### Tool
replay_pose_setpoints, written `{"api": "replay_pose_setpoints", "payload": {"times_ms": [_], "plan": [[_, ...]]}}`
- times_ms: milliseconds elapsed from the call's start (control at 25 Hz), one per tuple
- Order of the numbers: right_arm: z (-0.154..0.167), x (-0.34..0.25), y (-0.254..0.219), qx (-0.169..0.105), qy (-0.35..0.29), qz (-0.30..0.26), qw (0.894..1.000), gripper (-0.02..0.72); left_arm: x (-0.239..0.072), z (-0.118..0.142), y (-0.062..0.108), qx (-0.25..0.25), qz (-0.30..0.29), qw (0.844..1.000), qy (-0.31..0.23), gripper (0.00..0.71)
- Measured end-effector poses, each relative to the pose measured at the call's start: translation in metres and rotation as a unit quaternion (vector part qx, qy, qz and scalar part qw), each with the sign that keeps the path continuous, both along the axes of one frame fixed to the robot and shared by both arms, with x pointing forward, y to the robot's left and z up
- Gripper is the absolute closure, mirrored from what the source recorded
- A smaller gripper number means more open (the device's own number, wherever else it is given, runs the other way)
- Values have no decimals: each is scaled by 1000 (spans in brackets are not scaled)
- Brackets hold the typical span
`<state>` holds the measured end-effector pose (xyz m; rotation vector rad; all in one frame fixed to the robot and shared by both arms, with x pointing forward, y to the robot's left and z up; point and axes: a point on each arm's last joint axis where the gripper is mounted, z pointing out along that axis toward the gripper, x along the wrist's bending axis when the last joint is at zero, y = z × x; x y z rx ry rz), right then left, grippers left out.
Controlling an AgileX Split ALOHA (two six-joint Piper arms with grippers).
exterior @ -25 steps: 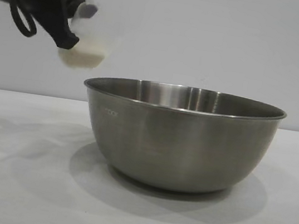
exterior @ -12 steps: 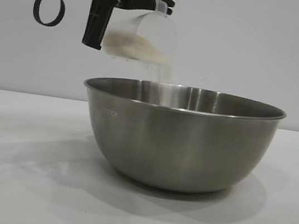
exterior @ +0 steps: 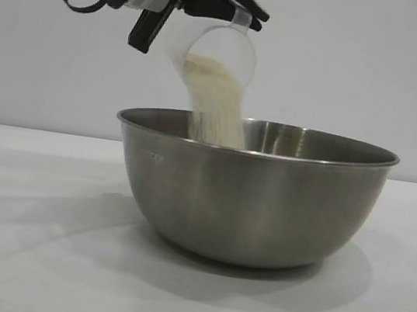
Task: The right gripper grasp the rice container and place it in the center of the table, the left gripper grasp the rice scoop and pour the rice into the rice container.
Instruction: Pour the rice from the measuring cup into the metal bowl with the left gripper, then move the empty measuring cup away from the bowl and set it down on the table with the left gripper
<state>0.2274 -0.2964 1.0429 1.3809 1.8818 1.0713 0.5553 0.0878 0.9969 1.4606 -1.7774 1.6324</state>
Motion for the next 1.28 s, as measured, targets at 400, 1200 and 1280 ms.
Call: {"api": "replay_pose_setpoints", "payload": {"times_ms": [400,1200,1280], "plan": [[0,0,0,-1,0,-1,1000,459,-10,20,0,15,-30,998,-58,710],[0,0,0,-1,0,-1,1000,459,26,0,28,-392,252,682,564,710],[0,0,0,-1,0,-1,1000,459,33,-5,53,-461,275,610,583,710]]}}
